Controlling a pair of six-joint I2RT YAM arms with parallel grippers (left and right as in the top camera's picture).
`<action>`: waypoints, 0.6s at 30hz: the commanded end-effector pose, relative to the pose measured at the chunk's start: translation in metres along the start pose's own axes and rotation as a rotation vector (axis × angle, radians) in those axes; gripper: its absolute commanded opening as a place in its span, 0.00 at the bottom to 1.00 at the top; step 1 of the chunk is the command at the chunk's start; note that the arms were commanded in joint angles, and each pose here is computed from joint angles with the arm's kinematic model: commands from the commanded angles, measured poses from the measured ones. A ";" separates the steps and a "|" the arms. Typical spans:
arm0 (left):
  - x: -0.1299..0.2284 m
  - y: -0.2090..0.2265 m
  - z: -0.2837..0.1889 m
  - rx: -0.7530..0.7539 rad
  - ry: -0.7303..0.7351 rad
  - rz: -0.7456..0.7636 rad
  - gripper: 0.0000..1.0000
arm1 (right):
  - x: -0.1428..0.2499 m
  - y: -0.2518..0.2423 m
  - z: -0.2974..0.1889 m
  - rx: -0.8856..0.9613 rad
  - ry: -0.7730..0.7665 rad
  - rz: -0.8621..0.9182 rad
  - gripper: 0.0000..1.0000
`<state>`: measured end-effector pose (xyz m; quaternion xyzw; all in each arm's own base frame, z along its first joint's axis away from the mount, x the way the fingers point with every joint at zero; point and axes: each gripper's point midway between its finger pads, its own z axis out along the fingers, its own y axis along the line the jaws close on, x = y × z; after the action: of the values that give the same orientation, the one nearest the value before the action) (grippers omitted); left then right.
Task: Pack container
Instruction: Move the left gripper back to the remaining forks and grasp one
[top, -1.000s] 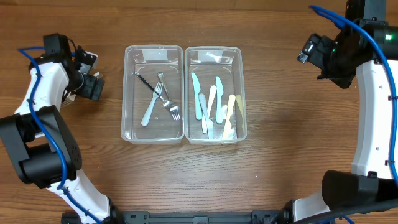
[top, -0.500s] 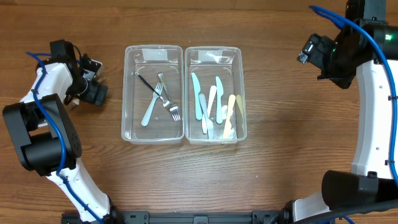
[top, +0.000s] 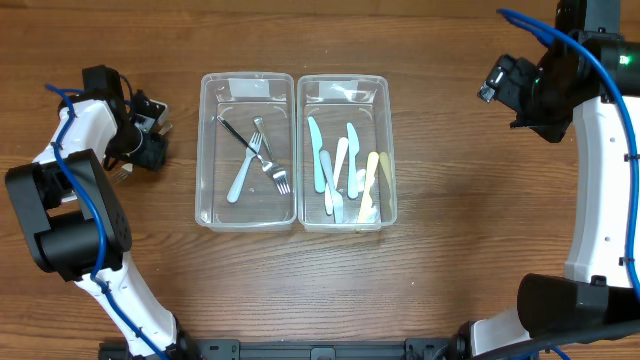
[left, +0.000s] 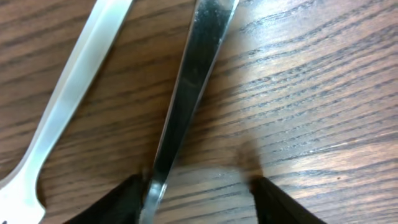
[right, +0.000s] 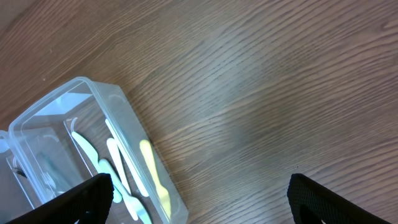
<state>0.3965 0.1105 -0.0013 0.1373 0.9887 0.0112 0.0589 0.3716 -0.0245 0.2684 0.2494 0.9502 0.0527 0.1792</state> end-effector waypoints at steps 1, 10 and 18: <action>0.025 -0.005 0.026 0.026 0.109 0.004 0.50 | -0.001 -0.001 -0.001 0.000 -0.005 -0.001 0.92; 0.027 -0.006 0.026 0.029 0.114 0.003 0.30 | -0.001 -0.001 -0.001 0.000 -0.005 -0.002 0.92; 0.026 -0.004 0.026 0.022 0.113 -0.023 0.10 | -0.001 -0.001 -0.001 0.000 -0.005 -0.002 0.92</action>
<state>0.3901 0.1096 -0.0020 0.1329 0.9900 0.0083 0.0458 0.3715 -0.0245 0.2683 0.2492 0.9503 0.0526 0.1791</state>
